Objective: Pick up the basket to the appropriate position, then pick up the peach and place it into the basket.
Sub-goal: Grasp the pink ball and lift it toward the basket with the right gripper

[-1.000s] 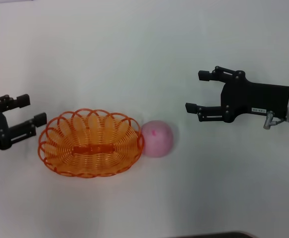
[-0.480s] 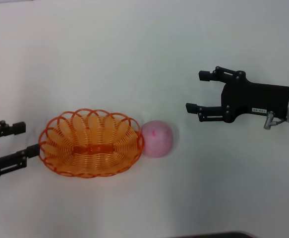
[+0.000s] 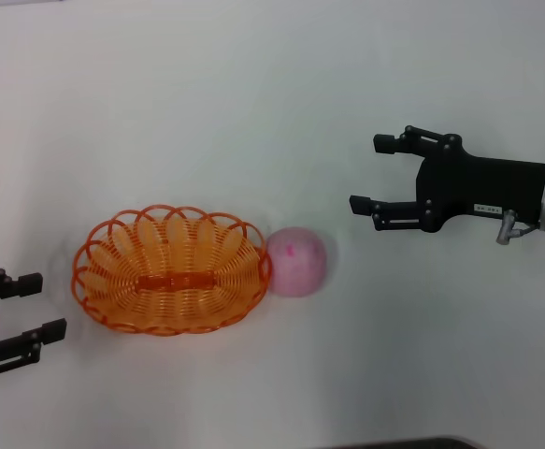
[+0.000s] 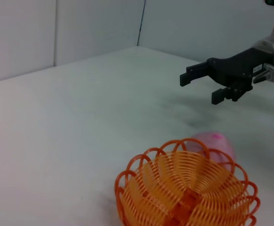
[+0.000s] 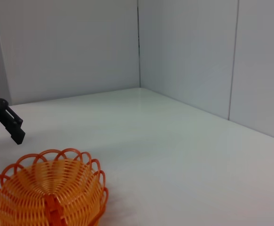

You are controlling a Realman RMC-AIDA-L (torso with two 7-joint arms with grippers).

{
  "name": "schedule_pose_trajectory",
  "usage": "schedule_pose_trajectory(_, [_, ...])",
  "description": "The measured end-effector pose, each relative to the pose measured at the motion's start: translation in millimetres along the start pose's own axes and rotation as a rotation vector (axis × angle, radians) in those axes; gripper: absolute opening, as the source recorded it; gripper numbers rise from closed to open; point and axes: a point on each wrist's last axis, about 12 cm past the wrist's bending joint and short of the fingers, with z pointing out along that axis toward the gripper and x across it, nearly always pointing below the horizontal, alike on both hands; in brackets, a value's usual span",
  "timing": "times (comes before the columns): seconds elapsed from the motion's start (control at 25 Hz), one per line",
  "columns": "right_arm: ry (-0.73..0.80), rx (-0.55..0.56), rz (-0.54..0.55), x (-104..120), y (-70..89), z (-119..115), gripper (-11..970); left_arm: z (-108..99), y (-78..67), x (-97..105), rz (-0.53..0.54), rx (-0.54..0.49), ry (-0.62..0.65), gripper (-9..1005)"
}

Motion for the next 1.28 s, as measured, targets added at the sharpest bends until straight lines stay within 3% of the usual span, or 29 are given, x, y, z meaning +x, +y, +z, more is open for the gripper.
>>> schedule_pose_trajectory(0.52, [-0.002,-0.017,0.033,-0.2,1.9,1.1,943,1.1,-3.1,2.8,0.008,0.009,0.008,642])
schedule_pose_trajectory(0.72, [-0.016,-0.058,0.177,-10.8,-2.8,-2.5,943,-1.7,-3.6,3.9,-0.005,-0.010,-0.007,642])
schedule_pose_trajectory(0.96, [0.063,-0.086,0.412,-34.0,-22.7,-8.1,943,-3.6,-4.2,3.8,-0.004,-0.008,-0.013,642])
schedule_pose_trajectory(1.28, [0.242,-0.141,0.555,-55.6,-34.3,7.9,944,-6.8,-6.5,3.9,-0.009,-0.005,-0.029,642])
